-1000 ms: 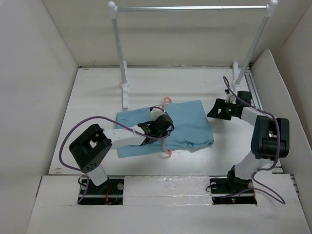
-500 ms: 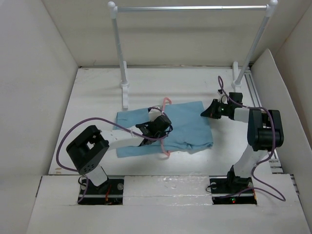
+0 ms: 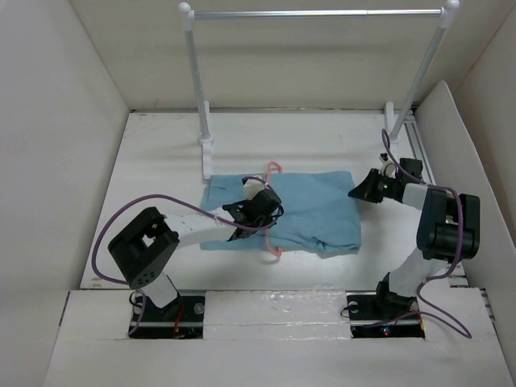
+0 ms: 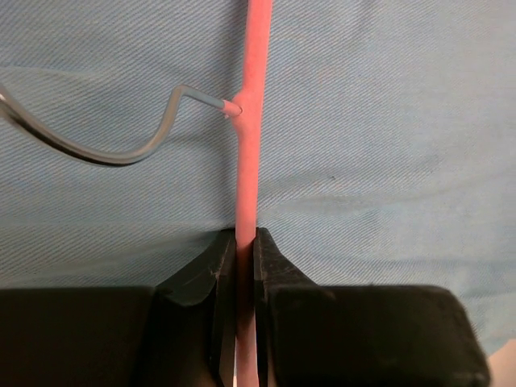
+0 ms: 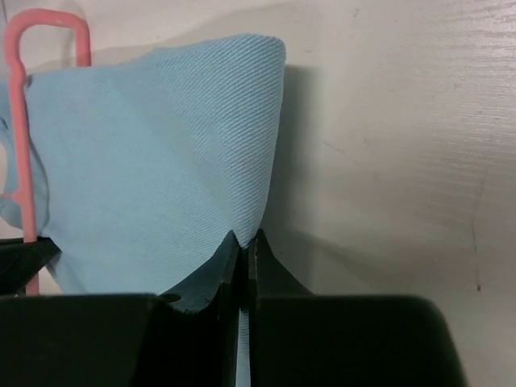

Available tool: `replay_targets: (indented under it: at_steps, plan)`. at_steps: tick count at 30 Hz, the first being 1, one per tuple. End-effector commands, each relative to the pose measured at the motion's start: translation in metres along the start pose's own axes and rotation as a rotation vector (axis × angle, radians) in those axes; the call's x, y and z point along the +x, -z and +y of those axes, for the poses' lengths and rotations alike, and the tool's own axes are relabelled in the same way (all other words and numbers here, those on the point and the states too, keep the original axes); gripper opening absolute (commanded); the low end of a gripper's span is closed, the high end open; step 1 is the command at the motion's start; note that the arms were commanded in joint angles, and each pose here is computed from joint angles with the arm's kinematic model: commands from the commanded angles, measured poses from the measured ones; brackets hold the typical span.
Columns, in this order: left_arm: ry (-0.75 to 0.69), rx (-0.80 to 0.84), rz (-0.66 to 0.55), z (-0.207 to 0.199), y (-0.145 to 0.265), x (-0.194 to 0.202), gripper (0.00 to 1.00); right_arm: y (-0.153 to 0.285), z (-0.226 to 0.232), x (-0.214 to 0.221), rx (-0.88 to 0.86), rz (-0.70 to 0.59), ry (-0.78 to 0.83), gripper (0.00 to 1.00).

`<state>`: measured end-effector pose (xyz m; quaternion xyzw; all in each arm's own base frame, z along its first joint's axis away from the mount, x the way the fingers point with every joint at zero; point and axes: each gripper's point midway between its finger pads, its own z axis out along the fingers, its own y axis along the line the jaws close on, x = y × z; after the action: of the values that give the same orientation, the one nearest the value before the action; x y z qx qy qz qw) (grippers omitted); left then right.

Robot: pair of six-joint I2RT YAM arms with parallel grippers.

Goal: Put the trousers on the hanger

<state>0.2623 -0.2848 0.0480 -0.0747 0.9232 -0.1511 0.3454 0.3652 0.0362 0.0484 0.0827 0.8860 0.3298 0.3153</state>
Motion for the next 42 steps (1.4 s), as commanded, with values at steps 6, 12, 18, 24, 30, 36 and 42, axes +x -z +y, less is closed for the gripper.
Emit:
replay_targets:
  at_steps: [6, 12, 18, 24, 30, 36, 42]
  plan:
    - [-0.027, 0.002, -0.113, -0.032, 0.010, -0.037, 0.00, -0.003, -0.006, -0.015, 0.043, -0.013, 0.100, 0.37]
    - [-0.065, 0.006, -0.163, -0.053, 0.022, -0.048, 0.00, 0.002, 0.007, -0.015, 0.057, -0.002, 0.123, 0.53]
    - [-0.084, 0.060, -0.229, -0.077, 0.058, -0.070, 0.00, 0.050, 0.076, -0.041, 0.054, -0.106, 0.286, 0.60]
    - [-0.060, 0.138, -0.291, -0.100, 0.084, -0.086, 0.00, 0.075, 0.199, 0.023, -0.244, -0.087, 0.432, 0.62]
    - [-0.011, 0.205, -0.353, -0.116, 0.102, -0.107, 0.00, 0.097, 0.262, 0.098, -0.475, -0.045, 0.374, 0.58]
    - [0.007, 0.234, -0.375, -0.124, 0.110, -0.117, 0.00, 0.100, 0.294, 0.134, -0.592, 0.010, 0.333, 0.63]
    - [0.038, 0.271, -0.402, -0.124, 0.127, -0.127, 0.00, 0.094, 0.338, 0.124, -0.661, -0.044, 0.367, 0.67]
